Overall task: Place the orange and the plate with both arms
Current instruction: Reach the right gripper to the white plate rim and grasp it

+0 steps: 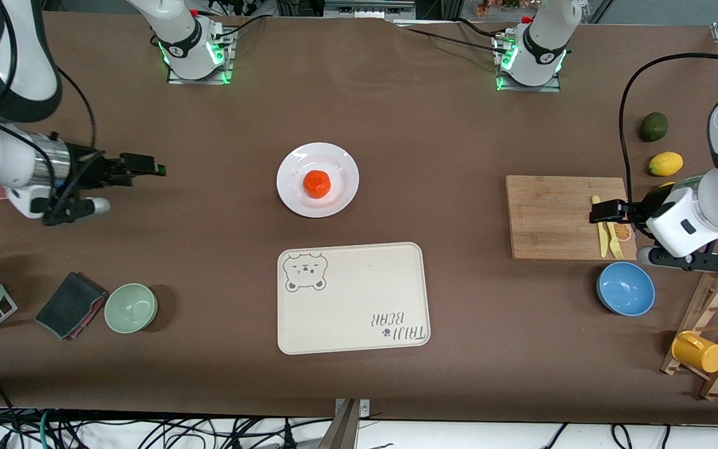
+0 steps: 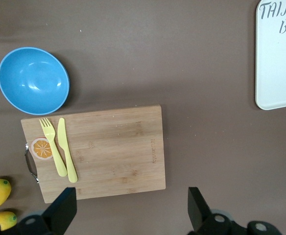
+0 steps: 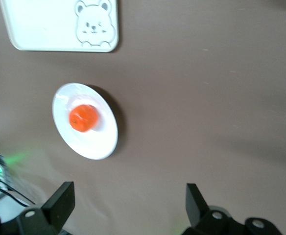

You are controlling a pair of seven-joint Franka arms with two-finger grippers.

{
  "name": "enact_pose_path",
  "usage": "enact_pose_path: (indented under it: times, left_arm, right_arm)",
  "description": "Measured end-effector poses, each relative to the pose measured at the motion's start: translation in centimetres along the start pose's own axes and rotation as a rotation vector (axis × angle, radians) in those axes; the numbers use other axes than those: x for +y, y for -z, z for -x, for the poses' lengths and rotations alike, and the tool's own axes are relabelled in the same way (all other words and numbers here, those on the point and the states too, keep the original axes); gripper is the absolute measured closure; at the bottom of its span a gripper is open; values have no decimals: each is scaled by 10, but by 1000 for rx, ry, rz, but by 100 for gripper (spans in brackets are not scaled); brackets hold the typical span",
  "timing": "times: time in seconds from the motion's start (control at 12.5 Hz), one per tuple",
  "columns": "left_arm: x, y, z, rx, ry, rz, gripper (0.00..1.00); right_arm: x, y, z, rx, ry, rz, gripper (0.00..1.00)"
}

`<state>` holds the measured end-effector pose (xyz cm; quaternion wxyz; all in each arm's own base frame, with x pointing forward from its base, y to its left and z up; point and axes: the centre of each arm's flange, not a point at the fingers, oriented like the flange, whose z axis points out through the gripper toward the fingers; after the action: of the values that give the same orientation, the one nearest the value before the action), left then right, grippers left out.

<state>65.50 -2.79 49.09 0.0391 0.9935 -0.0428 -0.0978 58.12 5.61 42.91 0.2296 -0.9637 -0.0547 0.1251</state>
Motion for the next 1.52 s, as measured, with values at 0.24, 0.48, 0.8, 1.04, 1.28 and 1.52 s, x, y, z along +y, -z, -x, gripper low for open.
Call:
enact_pose_path:
  times: [0.24,0.48,0.8,1.04,1.28,1.52]
  left_arm:
    - [3,-5,-1,12,2,-3,0]
    - [5,12,8,36,3,-9,0]
    - [7,11,14,32,2,-13,0]
    - [12,9,14,30,13,-56,0]
    - [24,19,20,46,13,-86,0]
    - [22,26,24,58,18,-87,0]
  right_arm:
    - [0,-69,7,-28,-6,-170,0]
    - [5,-136,22,-15,32,-250,0]
    - [-4,-221,44,85,80,-310,0]
    - [-13,-253,43,113,44,-321,0]
    - [-7,-289,41,135,24,-334,0]
    - [5,-312,42,132,4,-358,0]
